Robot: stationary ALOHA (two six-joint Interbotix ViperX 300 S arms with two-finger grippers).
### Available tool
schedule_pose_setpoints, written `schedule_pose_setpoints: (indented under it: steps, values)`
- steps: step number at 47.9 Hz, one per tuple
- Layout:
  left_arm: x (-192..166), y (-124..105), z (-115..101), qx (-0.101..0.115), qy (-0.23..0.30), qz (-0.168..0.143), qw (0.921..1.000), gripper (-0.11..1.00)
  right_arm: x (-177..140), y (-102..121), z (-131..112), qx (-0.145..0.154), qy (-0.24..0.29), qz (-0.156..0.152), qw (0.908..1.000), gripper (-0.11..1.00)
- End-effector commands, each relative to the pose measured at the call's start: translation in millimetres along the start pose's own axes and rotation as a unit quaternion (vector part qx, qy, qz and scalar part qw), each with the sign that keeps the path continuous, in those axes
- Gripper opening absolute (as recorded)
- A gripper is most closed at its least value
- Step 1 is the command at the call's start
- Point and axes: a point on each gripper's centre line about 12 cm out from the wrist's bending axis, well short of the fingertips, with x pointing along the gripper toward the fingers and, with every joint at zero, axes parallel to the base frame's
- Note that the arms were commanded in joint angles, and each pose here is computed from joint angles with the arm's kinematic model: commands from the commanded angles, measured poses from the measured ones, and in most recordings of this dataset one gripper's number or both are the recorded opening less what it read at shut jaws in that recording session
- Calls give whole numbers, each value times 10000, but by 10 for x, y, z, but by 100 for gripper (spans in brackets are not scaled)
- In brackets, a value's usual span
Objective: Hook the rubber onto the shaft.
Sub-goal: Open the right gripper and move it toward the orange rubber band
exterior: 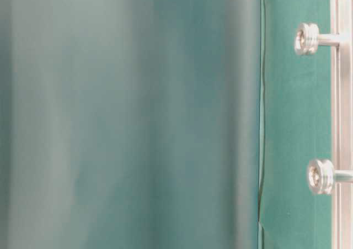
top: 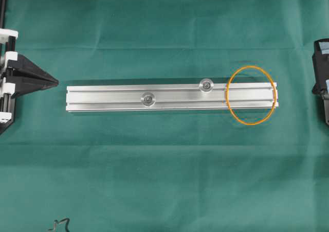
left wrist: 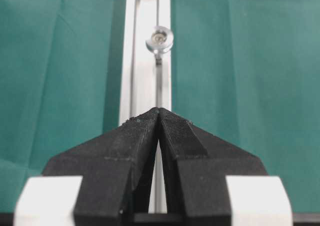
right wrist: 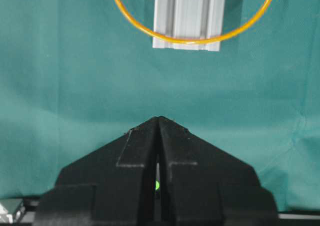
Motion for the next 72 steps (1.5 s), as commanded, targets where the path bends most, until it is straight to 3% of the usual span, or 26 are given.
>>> schedule_pose_setpoints:
  steps: [1, 9, 19, 24, 29, 39, 42, 63, 72]
  values:
    - [-24, 2, 101, 2, -123, 8, 9999, 2, -67, 4, 61, 13, -92, 2, 10000, 1]
    - [-24, 2, 103, 3, -131, 8, 9999, 2, -56, 5, 72, 59, -69, 0, 10000, 1]
    - [-26, 2, 109, 2, -138, 7, 9999, 2, -37, 4, 69, 368, -3, -19, 9993, 2]
    - [-26, 6, 109, 6, -138, 18, 9999, 2, -37, -1, 67, 381, 4, -30, 9993, 10]
    - [-26, 2, 109, 2, -138, 7, 9999, 2, -37, -4, 68, 376, 2, -44, 9993, 29]
    - [-26, 3, 107, 9, -131, 11, 9999, 2, -37, -6, 68, 365, 1, -51, 9993, 89]
    - [-26, 3, 107, 9, -131, 11, 9999, 2, -31, -6, 63, 365, 46, -57, 9993, 98]
    - [-26, 3, 107, 9, -131, 11, 9999, 2, -24, -3, 60, 355, 117, -52, 9993, 98]
    - [-23, 3, 105, 9, -123, 11, 9999, 2, 5, 9, 180, 323, -12, -34, 9995, 98]
